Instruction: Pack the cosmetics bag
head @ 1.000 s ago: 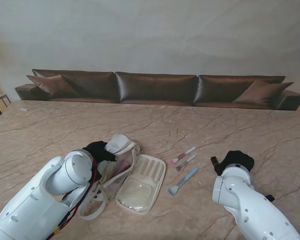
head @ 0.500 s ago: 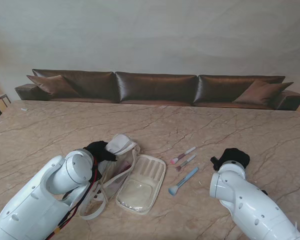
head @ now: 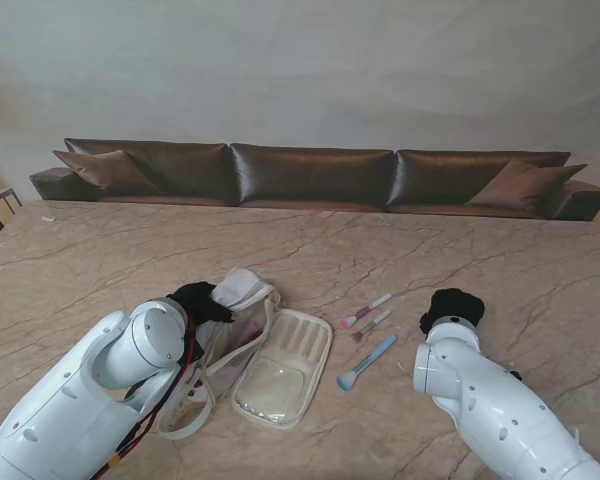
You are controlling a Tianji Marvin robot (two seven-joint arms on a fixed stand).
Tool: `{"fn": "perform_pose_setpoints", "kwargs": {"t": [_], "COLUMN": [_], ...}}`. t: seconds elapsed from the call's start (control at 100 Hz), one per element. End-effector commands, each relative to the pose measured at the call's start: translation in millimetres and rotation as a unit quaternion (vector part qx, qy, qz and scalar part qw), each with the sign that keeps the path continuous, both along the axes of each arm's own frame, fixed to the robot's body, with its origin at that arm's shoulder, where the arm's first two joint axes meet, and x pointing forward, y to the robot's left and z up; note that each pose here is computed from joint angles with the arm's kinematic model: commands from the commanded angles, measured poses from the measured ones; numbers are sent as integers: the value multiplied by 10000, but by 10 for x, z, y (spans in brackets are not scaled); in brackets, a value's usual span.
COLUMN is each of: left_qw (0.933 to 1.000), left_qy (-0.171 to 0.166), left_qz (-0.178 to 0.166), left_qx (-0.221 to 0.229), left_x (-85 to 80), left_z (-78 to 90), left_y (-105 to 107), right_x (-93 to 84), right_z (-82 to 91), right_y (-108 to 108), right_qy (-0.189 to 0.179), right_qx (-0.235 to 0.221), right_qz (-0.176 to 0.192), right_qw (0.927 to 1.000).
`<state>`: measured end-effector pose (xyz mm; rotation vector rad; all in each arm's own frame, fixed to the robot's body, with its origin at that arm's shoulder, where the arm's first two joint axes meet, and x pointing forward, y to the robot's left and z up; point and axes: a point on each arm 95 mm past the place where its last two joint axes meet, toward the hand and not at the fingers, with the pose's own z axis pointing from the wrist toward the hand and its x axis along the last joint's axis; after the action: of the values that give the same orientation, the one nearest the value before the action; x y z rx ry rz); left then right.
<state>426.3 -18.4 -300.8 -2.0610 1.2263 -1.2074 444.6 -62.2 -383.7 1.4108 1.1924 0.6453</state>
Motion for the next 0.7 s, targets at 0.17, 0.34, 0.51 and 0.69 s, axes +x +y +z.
{"fn": "perform_pose_setpoints", "kwargs": {"t": [0.17,0.34,0.51,0.69], "left_qw": [9999,9999,9999,9999], "left_qy": [119,120,115,102], "left_qz": [-33,-29,-36,-31], "left_qx": [-68,-73,-76,-91], "left_x": [-41,-43,-38,-34], "left_z": [-72,-74,-69,-69], "left_y": [-33,-30,-30,-36], "right_x": [-192,-189,-185,-196], "right_z": [-369,-337,-154,98], "right_y": [-47,-79,-87,-48], "right_qy": [509,229,-98,-359], "right_qx": [-99,-94,-79,-26], "right_qz": [31,250,575,895], "right_qw": [9987,9994,9983,9953]}}
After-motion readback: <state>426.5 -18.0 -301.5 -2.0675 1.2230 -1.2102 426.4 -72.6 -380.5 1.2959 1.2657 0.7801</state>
